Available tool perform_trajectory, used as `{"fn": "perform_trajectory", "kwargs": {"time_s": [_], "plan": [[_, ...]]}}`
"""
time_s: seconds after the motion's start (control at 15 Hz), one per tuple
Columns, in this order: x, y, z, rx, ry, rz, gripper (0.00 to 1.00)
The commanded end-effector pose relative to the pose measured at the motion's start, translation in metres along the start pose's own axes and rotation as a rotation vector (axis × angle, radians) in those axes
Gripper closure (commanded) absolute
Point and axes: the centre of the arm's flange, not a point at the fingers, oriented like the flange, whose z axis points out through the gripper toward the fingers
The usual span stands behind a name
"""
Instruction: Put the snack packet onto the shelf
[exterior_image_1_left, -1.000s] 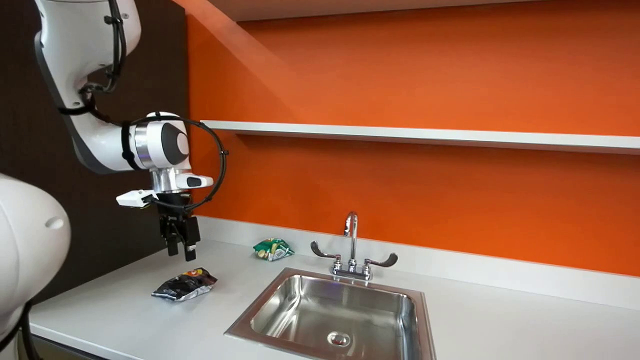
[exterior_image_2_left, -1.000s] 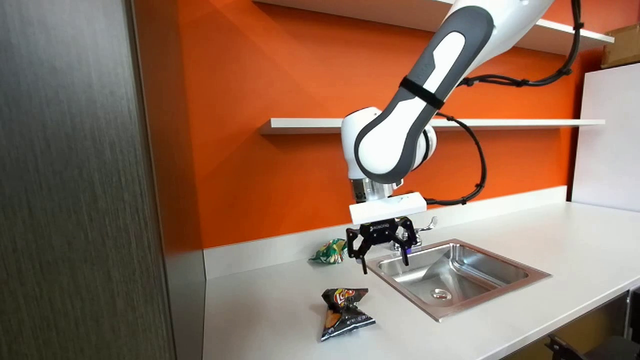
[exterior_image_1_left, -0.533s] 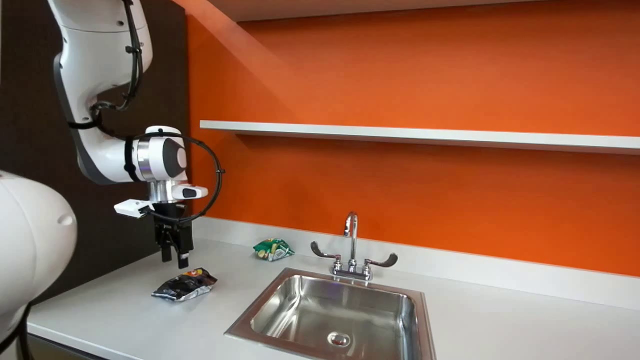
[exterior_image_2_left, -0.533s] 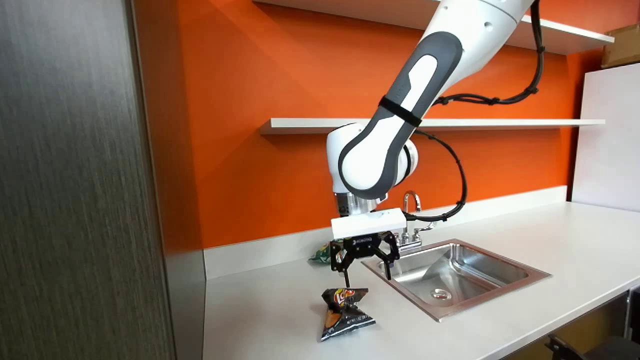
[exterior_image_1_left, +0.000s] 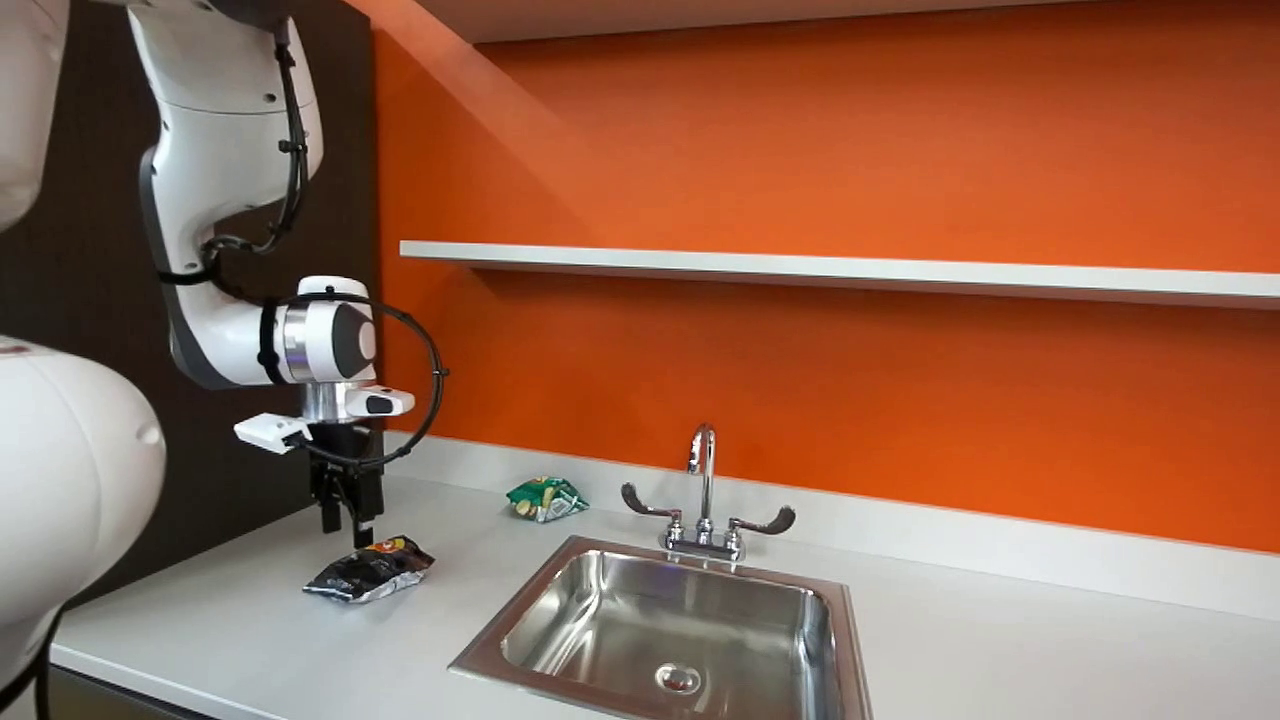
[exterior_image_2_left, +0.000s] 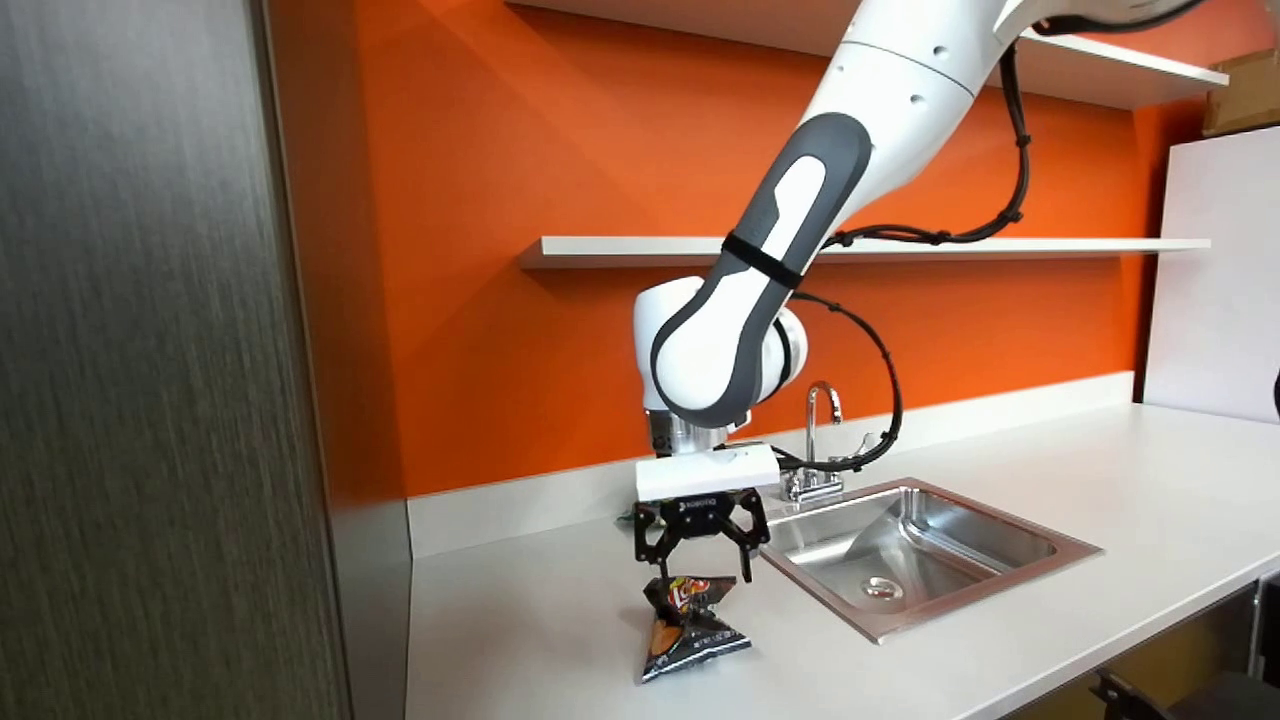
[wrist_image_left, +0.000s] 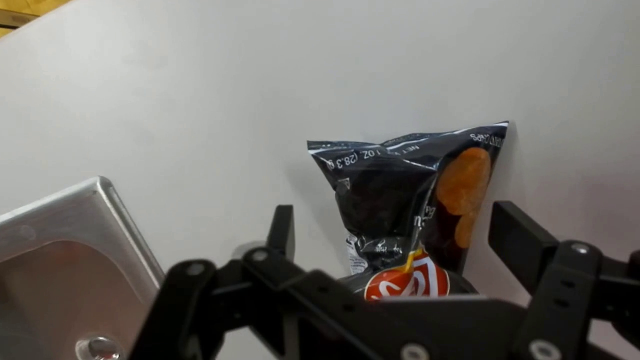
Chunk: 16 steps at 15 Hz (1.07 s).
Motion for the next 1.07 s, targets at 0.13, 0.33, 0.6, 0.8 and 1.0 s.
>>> {"fn": "perform_trajectory", "kwargs": {"time_s": [0.13, 0.33, 0.6, 0.8, 1.0], "plan": [[0.013, -0.015, 0.014, 0.015, -0.001, 0.034, 0.00], [0.017, -0.014, 0.021, 0.015, -0.002, 0.042, 0.00], [0.021, -0.013, 0.031, 0.016, -0.004, 0.054, 0.00], [0.021, -0.012, 0.036, 0.015, -0.007, 0.063, 0.00], [0.022, -0.012, 0.041, 0.014, -0.006, 0.067, 0.00]]}}
